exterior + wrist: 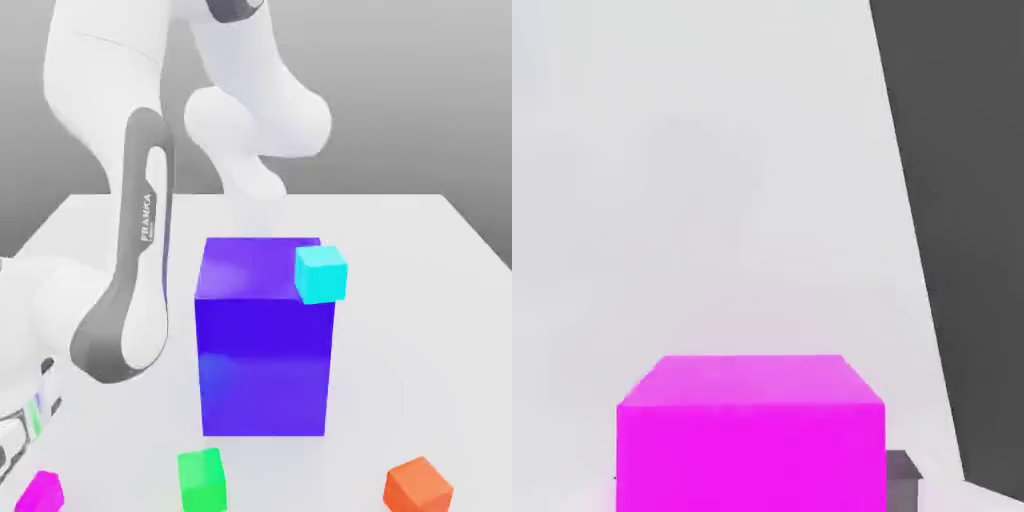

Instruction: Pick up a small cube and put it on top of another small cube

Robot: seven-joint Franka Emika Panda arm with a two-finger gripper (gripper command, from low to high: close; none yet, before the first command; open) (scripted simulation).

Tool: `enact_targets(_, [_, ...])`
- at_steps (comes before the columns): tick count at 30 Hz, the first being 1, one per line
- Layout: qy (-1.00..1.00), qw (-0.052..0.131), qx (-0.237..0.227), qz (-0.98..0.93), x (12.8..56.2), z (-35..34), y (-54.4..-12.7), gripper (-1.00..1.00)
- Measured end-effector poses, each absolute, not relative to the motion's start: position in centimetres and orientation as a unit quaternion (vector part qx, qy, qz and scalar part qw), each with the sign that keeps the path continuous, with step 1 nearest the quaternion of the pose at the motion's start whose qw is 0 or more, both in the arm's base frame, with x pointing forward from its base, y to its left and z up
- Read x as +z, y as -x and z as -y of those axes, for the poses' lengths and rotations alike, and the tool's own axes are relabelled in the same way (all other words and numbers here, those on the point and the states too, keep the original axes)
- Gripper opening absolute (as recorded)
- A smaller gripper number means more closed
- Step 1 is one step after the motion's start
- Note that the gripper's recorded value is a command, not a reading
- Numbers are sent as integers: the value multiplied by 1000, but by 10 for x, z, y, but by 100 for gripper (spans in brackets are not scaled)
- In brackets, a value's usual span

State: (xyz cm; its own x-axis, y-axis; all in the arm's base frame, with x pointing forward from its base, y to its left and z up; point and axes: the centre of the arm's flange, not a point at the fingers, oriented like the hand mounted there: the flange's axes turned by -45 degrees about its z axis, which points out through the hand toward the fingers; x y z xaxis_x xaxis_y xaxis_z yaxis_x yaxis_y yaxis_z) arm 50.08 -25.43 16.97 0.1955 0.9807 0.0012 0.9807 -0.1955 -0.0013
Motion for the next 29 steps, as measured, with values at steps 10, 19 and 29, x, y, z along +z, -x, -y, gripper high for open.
enact_targets(10, [624, 5, -20, 781, 222, 163, -499, -100])
enact_targets(19, [428, 1, -4, 904, 243, 74, -476, -100])
enact_targets(29, [402, 0, 0, 916, 180, 64, -473, 100])
